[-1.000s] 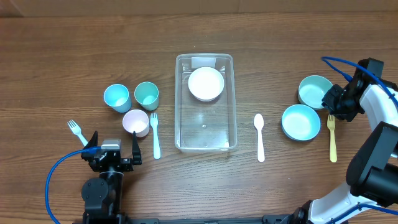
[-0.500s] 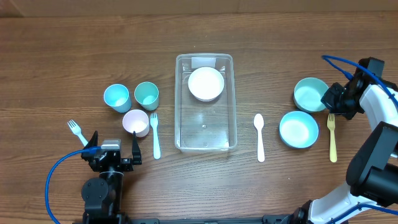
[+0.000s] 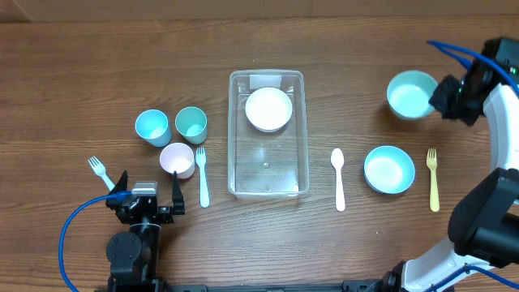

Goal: Pack container
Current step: 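Carry the light-blue bowl onto the white bowl in the container, release, then move the right gripper to the front light-blue bowl and grasp it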

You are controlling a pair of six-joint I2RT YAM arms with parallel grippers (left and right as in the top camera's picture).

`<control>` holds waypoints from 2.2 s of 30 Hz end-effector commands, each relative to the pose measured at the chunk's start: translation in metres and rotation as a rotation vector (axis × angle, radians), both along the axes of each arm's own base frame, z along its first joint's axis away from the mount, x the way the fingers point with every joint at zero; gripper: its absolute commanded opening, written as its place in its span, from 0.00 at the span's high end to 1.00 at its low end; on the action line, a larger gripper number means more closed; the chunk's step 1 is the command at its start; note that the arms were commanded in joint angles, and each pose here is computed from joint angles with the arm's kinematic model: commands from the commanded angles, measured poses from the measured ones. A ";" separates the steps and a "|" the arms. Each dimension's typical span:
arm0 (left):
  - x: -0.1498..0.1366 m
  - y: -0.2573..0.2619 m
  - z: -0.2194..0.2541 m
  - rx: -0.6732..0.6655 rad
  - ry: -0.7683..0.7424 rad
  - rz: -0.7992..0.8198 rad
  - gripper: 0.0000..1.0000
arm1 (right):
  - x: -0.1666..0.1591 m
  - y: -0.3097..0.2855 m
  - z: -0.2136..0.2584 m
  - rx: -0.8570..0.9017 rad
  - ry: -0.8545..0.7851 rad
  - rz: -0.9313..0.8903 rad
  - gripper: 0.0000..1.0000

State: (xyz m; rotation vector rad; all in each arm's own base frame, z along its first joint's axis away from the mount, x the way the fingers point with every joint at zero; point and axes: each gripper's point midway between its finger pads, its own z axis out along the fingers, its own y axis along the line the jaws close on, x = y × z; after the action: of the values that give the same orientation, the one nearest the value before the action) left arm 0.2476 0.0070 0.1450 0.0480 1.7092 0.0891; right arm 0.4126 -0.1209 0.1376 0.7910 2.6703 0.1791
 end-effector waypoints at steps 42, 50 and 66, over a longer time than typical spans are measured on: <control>0.000 -0.001 -0.001 0.021 -0.002 -0.009 0.00 | 0.031 0.331 -0.024 -0.083 -0.061 0.735 0.80; 0.000 -0.001 -0.001 0.021 -0.002 -0.009 0.00 | 0.036 0.326 -0.004 -0.116 -0.094 0.721 0.64; 0.000 -0.001 -0.001 0.021 -0.002 -0.009 0.00 | -0.042 0.128 0.080 -0.103 0.094 0.244 0.60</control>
State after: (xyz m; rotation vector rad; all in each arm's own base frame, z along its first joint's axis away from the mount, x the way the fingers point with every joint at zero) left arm 0.2476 0.0070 0.1449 0.0481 1.7096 0.0890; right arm 0.3747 0.0212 0.2344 0.3663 2.7864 0.0497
